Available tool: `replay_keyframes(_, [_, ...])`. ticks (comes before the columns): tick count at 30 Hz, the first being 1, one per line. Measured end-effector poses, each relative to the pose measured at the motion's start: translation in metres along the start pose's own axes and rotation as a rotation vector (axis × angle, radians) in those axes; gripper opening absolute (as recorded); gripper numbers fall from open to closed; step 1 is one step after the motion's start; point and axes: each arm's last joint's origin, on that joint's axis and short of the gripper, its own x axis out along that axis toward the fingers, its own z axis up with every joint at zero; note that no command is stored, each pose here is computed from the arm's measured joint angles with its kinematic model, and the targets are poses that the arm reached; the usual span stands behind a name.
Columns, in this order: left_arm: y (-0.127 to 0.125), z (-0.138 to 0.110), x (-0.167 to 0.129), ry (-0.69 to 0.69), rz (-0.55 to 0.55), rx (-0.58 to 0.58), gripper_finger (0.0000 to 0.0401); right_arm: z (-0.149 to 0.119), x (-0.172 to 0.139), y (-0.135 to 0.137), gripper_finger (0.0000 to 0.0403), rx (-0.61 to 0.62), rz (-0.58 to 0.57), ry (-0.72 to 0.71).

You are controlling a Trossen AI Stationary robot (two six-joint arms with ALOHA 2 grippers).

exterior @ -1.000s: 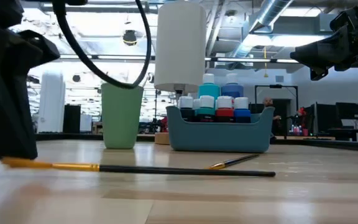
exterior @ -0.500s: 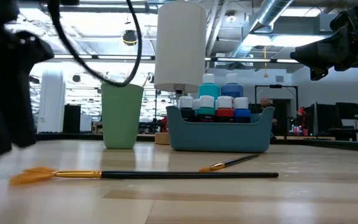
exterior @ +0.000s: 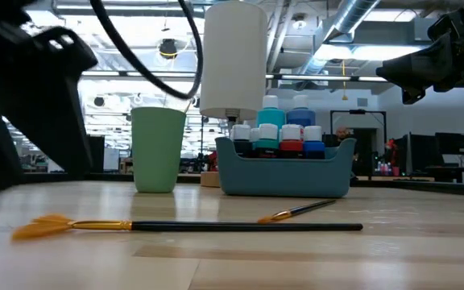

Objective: Pick & Place Paint Supplies
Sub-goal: Put the right gold paintbrush into the green cup

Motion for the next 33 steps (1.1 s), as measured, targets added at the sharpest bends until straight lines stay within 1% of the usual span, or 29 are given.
replay_keyframes(3, [0.003,0.001,0.007,0.019,0.008,-0.004,0.0273,0.000,0.000,0.000,0.0098,0.000,0.000,0.000])
replay_keyframes(7, [0.007,-0.001,0.012,0.037,0.017,-0.009,0.0269,0.000,0.000,0.000,0.0098,0.000,0.000,0.000])
replay_keyframes(10, [0.010,-0.009,0.017,0.084,0.002,-0.018,0.0258,0.000,0.000,0.000,0.0098,0.000,0.000,0.000])
replay_keyframes(11, [0.011,-0.012,0.018,0.094,0.000,-0.036,0.0253,0.000,0.000,0.000,0.0098,0.000,0.000,0.000])
replay_keyframes(13, [0.012,-0.015,0.020,0.090,0.000,-0.063,0.0244,0.000,0.000,0.000,0.0098,0.000,0.000,0.000])
replay_keyframes(16, [0.013,-0.017,0.021,0.085,-0.007,-0.069,0.0229,0.000,0.000,0.000,0.0098,0.000,0.000,0.000])
replay_keyframes(19, [0.014,-0.016,0.023,0.088,-0.009,-0.073,0.0202,0.000,0.000,0.000,0.0098,0.000,0.000,0.001])
replay_keyframes(26, [0.018,-0.021,0.025,0.098,0.005,-0.061,0.0104,0.000,0.000,0.000,0.0098,0.000,0.000,0.000])
replay_keyframes(30, [0.021,-0.025,0.028,0.102,0.016,-0.106,0.0057,0.000,0.000,0.000,0.0098,0.000,0.000,0.000])
replay_keyframes(33, [0.021,-0.026,0.029,0.095,0.020,-0.110,0.0023,0.000,0.000,0.000,0.0098,0.000,0.000,0.000])
